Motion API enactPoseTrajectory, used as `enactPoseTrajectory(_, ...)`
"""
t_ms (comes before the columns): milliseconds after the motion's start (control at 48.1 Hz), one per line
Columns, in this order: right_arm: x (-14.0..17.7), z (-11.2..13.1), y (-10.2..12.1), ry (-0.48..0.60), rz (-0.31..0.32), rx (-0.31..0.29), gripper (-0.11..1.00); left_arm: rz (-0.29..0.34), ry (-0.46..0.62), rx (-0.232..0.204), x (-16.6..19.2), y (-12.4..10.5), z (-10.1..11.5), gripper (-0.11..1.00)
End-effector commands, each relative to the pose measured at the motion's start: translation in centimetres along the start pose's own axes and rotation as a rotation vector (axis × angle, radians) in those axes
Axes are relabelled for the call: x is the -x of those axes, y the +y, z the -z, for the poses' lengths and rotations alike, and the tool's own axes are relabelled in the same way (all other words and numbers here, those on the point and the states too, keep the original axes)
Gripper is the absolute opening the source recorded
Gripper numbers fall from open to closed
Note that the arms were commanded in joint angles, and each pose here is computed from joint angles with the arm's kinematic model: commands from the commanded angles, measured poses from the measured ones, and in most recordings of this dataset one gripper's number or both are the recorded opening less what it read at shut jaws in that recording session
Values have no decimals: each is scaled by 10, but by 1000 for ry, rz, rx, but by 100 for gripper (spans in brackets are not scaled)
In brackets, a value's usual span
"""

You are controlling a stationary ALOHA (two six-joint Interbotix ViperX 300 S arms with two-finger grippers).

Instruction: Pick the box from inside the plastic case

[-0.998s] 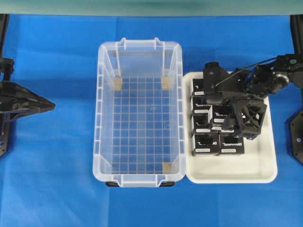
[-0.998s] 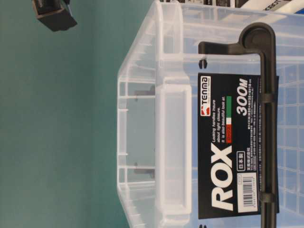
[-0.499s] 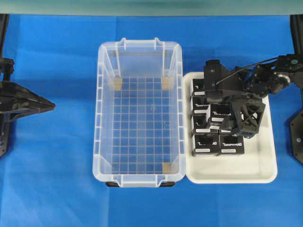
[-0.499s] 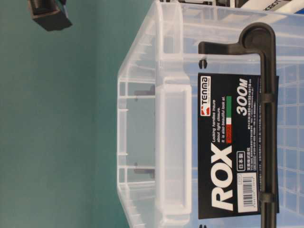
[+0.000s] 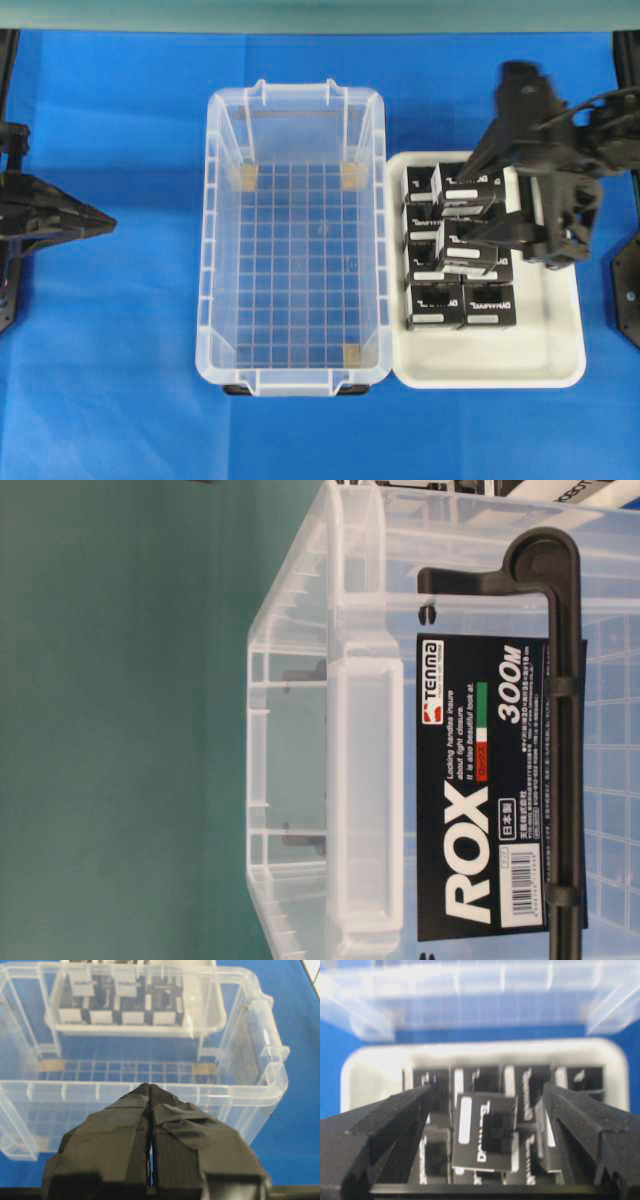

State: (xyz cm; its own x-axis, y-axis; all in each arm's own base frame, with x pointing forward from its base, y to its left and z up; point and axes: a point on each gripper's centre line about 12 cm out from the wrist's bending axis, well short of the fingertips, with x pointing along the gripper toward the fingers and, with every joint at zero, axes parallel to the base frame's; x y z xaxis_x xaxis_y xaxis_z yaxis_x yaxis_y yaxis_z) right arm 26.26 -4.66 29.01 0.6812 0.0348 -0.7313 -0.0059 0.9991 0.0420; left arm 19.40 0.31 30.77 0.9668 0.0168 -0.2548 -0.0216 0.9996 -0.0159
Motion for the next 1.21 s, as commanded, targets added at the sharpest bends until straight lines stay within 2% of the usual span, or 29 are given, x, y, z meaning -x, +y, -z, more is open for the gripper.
enactPoseTrajectory(0, 20, -9, 1, -108, 29, 4, 91, -2, -17, -4, 1, 0, -6, -4)
enactPoseTrajectory(249, 68, -15, 7, -424, 104, -25, 91, -2, -17, -4, 1, 0, -6, -4)
enactPoseTrajectory(436, 96, -8, 15, -579, 128, -10, 91, -2, -17, -6, 1, 0, -6, -4)
enactPoseTrajectory(623, 105, 5, 24, -614, 105, -1, 91, -3, -23, -7, 1, 1, -7, -4)
enactPoseTrajectory(914, 109, 11, 31, -633, 49, -70, 91, -9, -60, -5, 8, 2, -13, -4)
enactPoseTrajectory(1185, 109, 14, 32, -640, 45, -72, 91, -4, -57, -5, 8, 1, -13, -4)
